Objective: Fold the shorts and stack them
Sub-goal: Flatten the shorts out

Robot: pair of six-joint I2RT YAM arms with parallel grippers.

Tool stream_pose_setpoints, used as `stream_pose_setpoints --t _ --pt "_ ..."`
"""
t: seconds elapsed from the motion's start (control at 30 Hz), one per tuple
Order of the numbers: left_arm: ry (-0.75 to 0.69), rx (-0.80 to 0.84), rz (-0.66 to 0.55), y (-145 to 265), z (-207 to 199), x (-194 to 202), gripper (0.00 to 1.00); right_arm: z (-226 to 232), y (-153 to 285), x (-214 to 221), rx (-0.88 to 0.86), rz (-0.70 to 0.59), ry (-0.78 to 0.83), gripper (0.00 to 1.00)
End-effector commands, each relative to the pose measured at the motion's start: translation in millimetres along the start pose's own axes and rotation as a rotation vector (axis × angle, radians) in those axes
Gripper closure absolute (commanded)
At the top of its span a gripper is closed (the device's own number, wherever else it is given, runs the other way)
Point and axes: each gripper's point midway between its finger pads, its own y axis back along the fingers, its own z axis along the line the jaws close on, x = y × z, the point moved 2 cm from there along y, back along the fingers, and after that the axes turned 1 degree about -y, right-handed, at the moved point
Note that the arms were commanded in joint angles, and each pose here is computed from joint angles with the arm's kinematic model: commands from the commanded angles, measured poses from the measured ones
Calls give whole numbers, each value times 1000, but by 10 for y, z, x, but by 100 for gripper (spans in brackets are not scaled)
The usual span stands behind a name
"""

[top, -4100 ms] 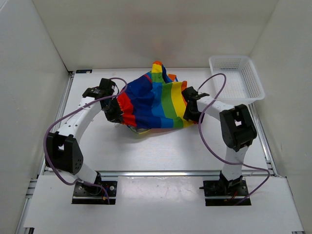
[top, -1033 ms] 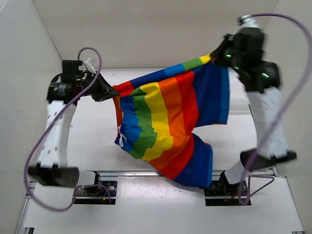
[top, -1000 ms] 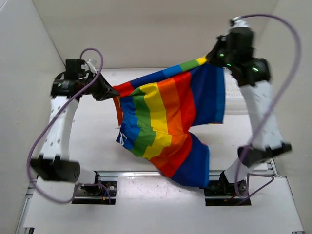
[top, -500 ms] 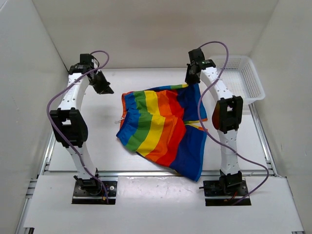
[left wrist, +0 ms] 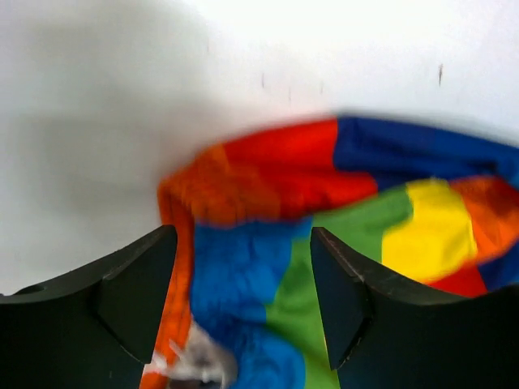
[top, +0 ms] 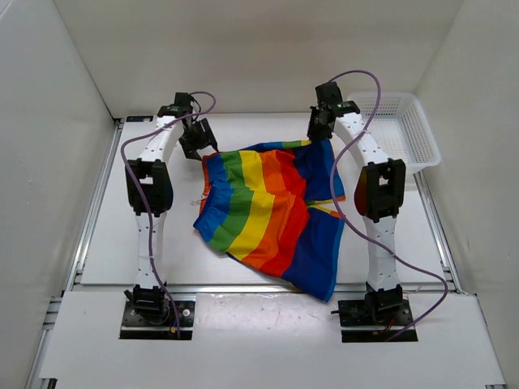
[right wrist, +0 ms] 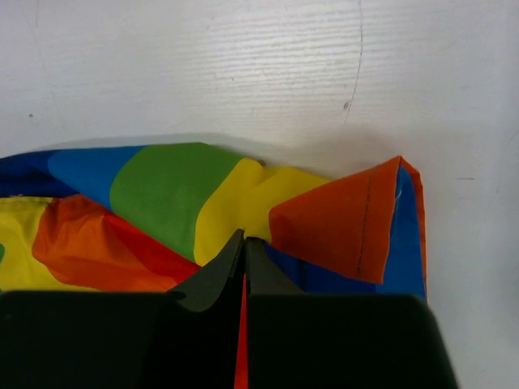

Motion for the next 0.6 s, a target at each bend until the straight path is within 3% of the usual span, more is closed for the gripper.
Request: stream_pose_setpoints --t 0.0,0.17,0.3,0.37,0.47,0.57 --pt "-62 -46 -163 269 -145 -381 22 49 301 -193 -52 -60 -8 99" --pt "-68 -150 -146 47 31 -343 30 39 266 -128 -54 -40 -8 99" --pt "-66 -153 -120 -96 83 -277 57 26 271 -93 -51 -31 -8 99" --pt "-66 -126 -107 -99 42 -254 58 -30 248 -70 -48 -19 -16 99" --pt "-66 -120 -97 -6 28 -209 50 -77 255 -48 -48 -9 -23 99" --pt "-42 -150 -125 268 50 -166 53 -71 319 -66 -52 -18 -23 99"
